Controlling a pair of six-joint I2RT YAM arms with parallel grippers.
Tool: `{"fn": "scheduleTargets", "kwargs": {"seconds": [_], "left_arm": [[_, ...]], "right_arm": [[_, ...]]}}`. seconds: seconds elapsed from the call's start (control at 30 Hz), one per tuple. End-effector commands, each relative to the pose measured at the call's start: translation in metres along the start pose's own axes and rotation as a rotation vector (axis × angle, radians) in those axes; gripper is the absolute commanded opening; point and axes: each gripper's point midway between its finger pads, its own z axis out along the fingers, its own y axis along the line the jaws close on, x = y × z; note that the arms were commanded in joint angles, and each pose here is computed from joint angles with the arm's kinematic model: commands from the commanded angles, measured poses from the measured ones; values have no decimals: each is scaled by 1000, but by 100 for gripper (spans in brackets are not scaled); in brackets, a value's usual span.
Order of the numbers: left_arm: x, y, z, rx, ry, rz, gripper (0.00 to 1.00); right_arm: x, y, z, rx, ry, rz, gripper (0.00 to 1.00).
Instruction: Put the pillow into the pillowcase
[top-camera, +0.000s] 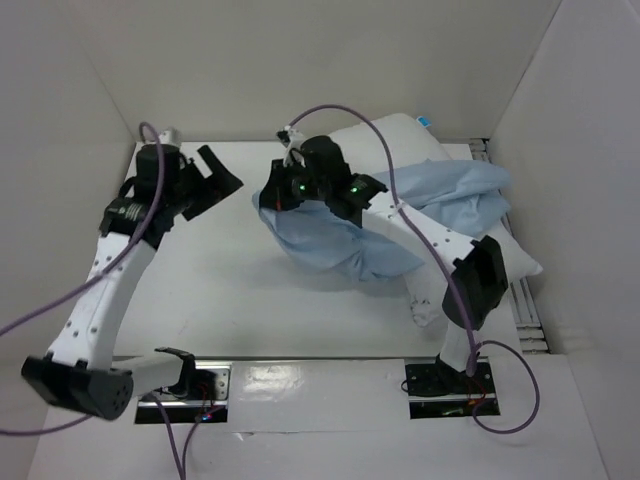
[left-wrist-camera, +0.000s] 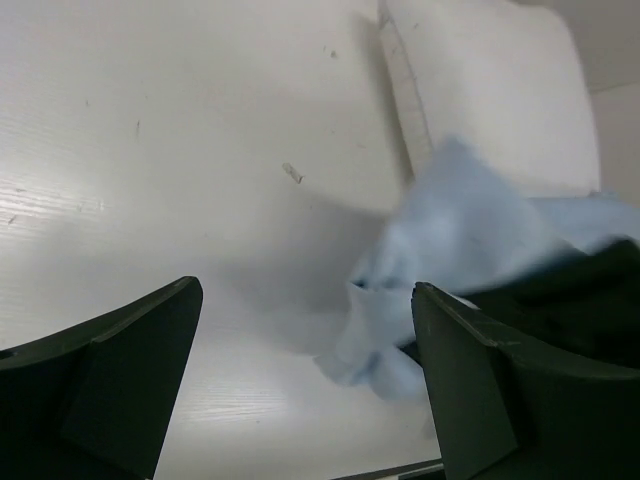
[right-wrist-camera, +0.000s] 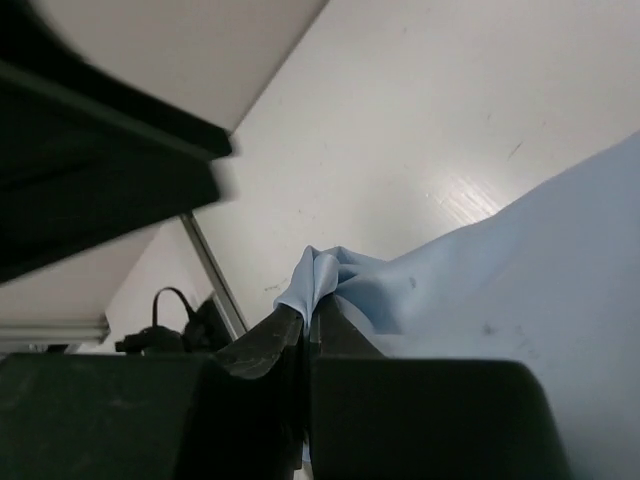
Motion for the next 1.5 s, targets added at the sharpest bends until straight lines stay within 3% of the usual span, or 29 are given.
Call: {"fn": "scheduleTargets", "kwargs": {"seconds": [0.0, 0.03, 0.07, 0.13, 0.17, 0.2, 0.23, 0.27, 0.33, 0.4, 0.63, 0.83, 0.97, 1.2, 1.37, 1.47], "left_arm": [[-6, 23, -31, -57, -72, -14, 99], [-6, 21, -34, -43, -73, 0, 99], [-7, 23, -35, -38, -68, 20, 99], [5, 22, -24, -20, -1, 31, 99], [15, 29, -13, -36, 43, 38, 99], [29, 27, -5, -20, 90, 48, 99], [34, 25, -1, -15, 110, 52, 99], [45, 30, 6, -28, 140, 44, 99], [60, 23, 15, 14, 171, 63, 100], [79, 26, 25, 30, 218, 58, 100], [125, 24, 60, 56, 329, 112, 100], [168, 68, 101, -164, 446, 119, 100], [191, 95, 114, -299, 489, 143, 100], [220, 107, 134, -382, 545, 172, 100], [237, 115, 143, -416, 589, 161, 99], [241, 114, 145, -406, 601, 145, 86]], "right_arm": [[-38, 6, 0, -30, -94, -44, 0], [-7, -21, 32, -2, 23, -40, 0], [-12, -7, 30, 2, 101, -50, 8], [0, -29, 44, 111, 178, -67, 27], [-15, -37, 36, 190, 137, -106, 33], [-13, -39, 18, 233, 133, -107, 53], [-42, -24, 3, 228, 35, -134, 65], [-30, -43, -6, 277, 45, -122, 74], [-72, -50, -55, 336, -107, -117, 87], [-70, -88, -86, 440, -126, -72, 90], [-62, -160, -202, 819, -203, 5, 96], [-22, -211, -281, 1109, -164, 72, 99], [1, -234, -300, 1153, -120, 129, 99], [26, -252, -296, 1139, -74, 176, 99], [31, -260, -293, 1139, -68, 185, 82], [35, -262, -288, 1124, -54, 192, 66]]}}
